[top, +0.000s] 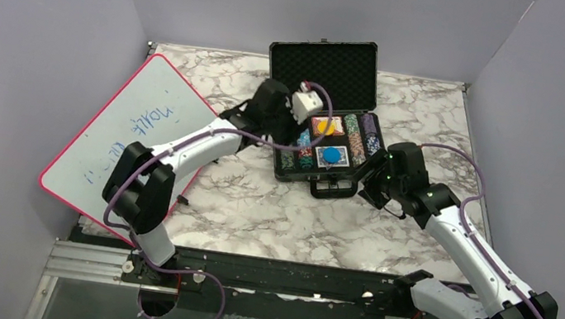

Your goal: Pack up texas hold em set

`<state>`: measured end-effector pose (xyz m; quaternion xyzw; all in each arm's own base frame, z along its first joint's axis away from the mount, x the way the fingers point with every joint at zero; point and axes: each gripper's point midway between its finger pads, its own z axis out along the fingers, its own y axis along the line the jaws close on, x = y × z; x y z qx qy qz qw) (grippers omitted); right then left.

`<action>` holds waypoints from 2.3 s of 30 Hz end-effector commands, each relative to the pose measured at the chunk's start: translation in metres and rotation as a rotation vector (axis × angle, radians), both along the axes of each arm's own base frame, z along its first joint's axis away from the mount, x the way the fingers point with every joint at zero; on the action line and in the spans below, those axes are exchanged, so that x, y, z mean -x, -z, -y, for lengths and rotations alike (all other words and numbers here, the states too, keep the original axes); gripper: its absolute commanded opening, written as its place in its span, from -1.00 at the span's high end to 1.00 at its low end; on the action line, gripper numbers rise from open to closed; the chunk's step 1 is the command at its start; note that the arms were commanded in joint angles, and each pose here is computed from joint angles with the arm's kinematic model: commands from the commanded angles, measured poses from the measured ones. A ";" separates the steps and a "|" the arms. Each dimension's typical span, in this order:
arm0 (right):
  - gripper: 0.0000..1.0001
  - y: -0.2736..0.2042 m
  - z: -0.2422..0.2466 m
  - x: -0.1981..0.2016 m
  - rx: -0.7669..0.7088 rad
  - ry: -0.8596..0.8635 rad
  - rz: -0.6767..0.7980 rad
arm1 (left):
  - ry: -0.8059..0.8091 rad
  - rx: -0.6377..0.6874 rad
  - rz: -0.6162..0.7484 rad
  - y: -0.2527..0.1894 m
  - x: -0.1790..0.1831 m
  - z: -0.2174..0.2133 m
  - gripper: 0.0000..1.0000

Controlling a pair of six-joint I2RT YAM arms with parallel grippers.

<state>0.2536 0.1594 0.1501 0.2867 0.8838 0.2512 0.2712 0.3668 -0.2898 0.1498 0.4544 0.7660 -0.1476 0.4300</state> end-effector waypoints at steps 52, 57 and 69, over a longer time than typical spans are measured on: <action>-0.35 -0.021 0.017 0.007 0.036 0.015 0.083 | -0.830 0.412 0.001 -0.050 -0.247 -0.098 1.00; -0.35 -0.030 0.022 0.000 0.068 0.029 0.112 | -0.819 0.414 0.075 -0.075 -0.210 -0.096 1.00; -0.35 -0.037 0.038 -0.010 0.138 0.109 0.134 | -0.772 0.378 0.174 -0.086 -0.116 -0.074 1.00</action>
